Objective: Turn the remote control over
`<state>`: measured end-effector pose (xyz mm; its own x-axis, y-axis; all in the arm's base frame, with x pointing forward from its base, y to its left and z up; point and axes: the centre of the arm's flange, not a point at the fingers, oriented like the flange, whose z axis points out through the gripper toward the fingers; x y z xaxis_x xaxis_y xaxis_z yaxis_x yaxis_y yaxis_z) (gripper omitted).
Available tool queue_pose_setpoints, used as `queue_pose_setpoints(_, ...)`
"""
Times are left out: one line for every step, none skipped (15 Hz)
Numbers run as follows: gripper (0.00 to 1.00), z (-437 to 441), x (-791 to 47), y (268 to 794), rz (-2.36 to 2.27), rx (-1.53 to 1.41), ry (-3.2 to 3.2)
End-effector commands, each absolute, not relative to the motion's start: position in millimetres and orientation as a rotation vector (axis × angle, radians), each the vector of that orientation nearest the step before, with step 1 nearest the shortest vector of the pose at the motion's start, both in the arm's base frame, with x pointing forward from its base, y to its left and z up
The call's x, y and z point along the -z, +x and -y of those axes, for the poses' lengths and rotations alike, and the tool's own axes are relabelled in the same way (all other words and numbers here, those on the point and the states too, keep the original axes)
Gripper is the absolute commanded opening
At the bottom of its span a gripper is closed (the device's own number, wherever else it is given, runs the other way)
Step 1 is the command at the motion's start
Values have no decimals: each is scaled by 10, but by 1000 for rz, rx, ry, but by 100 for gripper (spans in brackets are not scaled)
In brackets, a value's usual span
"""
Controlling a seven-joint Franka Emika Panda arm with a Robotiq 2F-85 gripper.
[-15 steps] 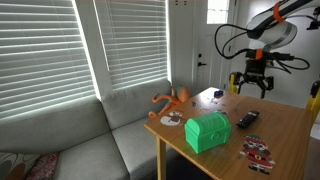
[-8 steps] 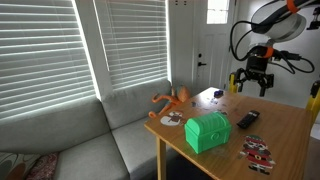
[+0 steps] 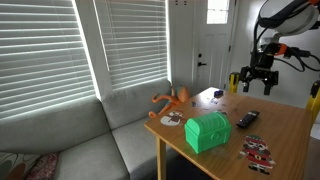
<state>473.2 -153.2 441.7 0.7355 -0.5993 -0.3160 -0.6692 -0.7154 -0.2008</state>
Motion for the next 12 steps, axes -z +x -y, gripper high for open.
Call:
queue_pose_setpoints(100,1364,-4492,4570,-924,-261,-2734)
queue_pose_setpoints(100,1340,-4502,4572,-915,-248,-2755)
queue_pose_setpoints(100,1322,-4505,4583,-908,-234,-2769)
queue_pose_setpoints(100,1409,-4492,4697,-941,-287,-2721)
queue_pose_setpoints(100,1395,-4496,4698,-937,-284,-2726)
queue_pose_setpoints(100,1396,-4490,4699,-938,-285,-2726)
queue_pose_setpoints(100,1401,-4485,4699,-939,-287,-2725)
queue_pose_setpoints(100,1407,-4476,4699,-941,-289,-2724)
queue_pose_setpoints(100,1407,-4472,4700,-941,-290,-2724)
queue_pose_setpoints(100,1408,-4472,4700,-942,-290,-2724)
queue_pose_setpoints(100,1409,-4470,4700,-942,-291,-2724)
queue_pose_setpoints(100,1409,-4471,4700,-942,-291,-2724)
